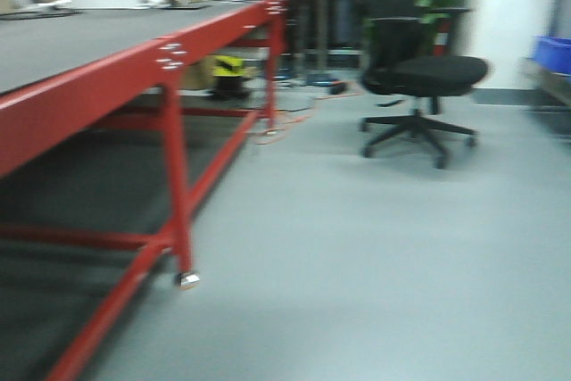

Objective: Stack two boxes on right shelf middle
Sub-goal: 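Back away from the table carrying the boxes in both grippers, then turn the base toward the steel shelving with blue bins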

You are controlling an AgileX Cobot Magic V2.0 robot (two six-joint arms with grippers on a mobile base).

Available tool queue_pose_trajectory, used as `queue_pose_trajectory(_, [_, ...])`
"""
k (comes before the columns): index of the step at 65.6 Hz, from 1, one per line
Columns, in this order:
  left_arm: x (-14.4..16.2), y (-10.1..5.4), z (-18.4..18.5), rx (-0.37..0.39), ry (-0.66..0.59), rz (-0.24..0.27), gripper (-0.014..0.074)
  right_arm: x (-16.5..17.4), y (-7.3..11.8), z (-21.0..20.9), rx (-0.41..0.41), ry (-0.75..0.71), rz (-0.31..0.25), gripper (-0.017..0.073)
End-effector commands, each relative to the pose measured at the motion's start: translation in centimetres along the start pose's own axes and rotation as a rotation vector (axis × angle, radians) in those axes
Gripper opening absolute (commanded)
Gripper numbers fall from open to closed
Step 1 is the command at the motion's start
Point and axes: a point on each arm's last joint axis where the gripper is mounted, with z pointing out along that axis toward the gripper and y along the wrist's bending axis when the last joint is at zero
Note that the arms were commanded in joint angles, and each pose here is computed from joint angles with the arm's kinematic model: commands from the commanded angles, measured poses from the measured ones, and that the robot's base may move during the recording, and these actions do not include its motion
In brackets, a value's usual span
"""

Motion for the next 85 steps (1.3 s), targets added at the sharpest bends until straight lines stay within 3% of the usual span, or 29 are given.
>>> queue_pose_trajectory(1, [-0.75,0.21,-0.53,-0.003,-0.058,-0.001,-0.0111,-1.2,-0.43,-0.96,-0.008,-0.085,-0.01,-0.0153])
queue_pose_trajectory(85, [-0.75,0.21,-0.53,-0.003,-0.058,-0.001,-0.0111,-1.2,-0.43,-0.96,-0.008,-0.085,-0.01,-0.0153])
